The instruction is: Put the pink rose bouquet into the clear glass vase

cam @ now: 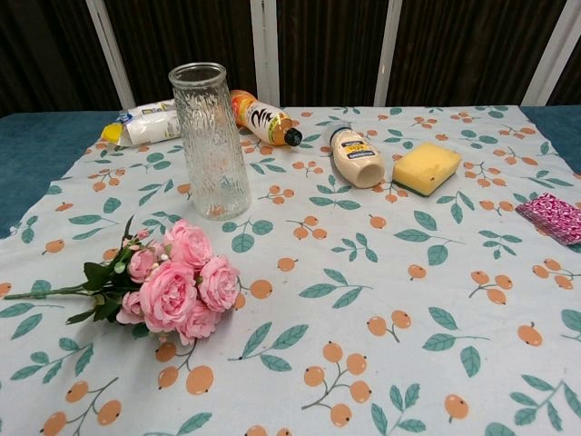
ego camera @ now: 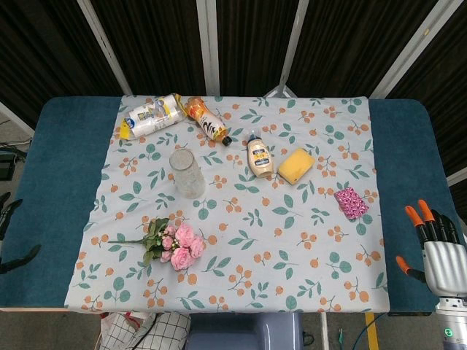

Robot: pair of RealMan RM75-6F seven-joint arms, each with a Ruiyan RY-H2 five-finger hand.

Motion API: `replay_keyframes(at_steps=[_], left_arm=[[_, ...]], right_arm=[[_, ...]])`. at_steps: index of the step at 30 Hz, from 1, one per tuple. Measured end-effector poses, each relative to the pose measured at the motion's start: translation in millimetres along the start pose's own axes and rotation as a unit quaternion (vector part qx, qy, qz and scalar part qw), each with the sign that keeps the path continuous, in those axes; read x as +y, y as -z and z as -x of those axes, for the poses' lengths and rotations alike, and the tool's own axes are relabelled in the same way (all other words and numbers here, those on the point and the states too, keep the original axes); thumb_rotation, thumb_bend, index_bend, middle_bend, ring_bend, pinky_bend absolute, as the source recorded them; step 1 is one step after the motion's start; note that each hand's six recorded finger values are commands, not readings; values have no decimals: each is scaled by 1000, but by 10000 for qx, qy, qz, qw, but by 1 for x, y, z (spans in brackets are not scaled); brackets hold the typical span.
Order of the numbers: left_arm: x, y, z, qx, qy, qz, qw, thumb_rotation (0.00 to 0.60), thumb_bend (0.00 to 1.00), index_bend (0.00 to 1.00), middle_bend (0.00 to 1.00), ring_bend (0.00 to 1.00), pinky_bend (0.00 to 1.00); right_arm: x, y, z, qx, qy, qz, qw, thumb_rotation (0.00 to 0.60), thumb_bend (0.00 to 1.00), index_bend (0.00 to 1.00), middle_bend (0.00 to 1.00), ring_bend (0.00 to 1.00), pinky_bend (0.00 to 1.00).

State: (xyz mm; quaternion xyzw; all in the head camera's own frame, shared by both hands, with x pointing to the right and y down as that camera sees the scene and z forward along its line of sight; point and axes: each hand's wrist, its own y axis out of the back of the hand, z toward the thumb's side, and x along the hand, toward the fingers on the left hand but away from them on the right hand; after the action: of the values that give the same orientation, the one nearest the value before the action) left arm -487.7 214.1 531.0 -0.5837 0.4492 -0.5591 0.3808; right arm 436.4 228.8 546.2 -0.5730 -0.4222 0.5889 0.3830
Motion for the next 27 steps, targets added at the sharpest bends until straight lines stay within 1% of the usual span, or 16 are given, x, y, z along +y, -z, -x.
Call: replay_keyframes(at_steps=[7,13,18,23,27], left_arm=[[-3,2,1,87,107,-59,9999,600,303,139,30,0,38],[-3,-1,2,63,106,-57,9999,600,303,137,30,0,38],[-5,-2,1,23,135,-57,9999,600,297,133,30,0,38],[-7,-4,2,-8,189,-28,9998,600,268,130,30,0,38],[-10,-12,2,-149,302,33,9994,600,223,117,32,0,38]], right_arm=[[-2,-3,1,39,-42,-4,10000,600,234,136,31,0,88],[-5,-4,2,44,-86,-12,10000,600,234,136,31,0,88],[-1,-2,1,-33,-18,28,10000,600,233,135,31,0,88],[2,1,-1,-84,9,80,9999,600,234,136,31,0,88],[3,4,-2,-135,-4,140,9998,600,234,131,31,0,88]])
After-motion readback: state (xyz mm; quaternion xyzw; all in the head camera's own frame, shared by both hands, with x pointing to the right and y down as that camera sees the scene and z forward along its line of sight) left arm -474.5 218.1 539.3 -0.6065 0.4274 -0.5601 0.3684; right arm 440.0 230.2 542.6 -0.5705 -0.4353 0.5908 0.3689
